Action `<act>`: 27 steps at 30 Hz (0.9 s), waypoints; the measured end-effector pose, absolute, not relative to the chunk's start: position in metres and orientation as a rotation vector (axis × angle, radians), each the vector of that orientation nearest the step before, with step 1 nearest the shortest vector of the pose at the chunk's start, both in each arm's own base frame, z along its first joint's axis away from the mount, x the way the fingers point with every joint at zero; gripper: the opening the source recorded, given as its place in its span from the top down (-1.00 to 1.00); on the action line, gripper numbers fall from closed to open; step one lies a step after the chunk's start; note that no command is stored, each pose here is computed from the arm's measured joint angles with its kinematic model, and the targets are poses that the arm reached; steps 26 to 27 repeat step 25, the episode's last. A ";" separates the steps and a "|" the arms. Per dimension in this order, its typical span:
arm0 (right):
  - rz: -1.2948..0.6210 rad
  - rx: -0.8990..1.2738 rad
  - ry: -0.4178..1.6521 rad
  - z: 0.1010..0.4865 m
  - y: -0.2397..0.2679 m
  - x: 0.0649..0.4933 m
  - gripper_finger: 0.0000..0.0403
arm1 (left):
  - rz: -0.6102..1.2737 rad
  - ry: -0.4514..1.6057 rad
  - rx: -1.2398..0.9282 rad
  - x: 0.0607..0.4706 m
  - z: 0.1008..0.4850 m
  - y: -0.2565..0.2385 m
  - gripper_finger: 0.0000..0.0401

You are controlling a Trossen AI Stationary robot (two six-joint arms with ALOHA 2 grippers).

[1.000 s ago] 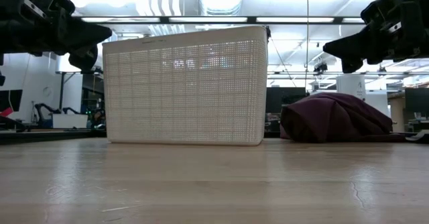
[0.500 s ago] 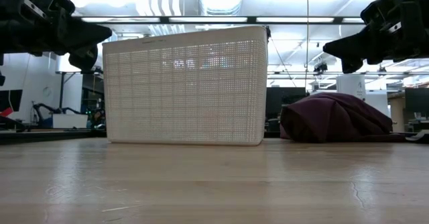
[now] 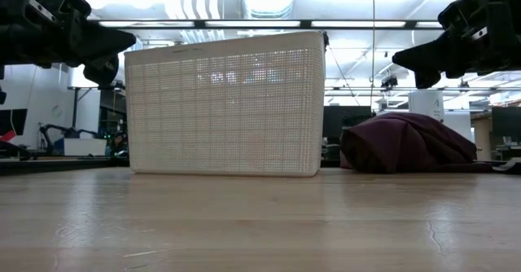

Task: Pick & place medical supplies in basket/bin
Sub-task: Return to Home Position

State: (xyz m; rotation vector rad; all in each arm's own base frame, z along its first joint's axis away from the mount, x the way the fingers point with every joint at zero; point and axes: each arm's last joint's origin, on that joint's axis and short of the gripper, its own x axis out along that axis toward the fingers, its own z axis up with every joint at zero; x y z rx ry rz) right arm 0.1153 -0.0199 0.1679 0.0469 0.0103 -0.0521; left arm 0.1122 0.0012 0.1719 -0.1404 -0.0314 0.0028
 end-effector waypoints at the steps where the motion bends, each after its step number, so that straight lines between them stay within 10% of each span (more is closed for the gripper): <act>1: -0.052 0.047 0.010 0.168 -0.020 0.115 0.83 | 0.002 -0.031 -0.140 0.112 0.172 0.001 1.00; 27: -0.052 0.055 0.009 0.168 -0.020 0.115 0.83 | 0.002 -0.031 -0.140 0.112 0.172 0.001 1.00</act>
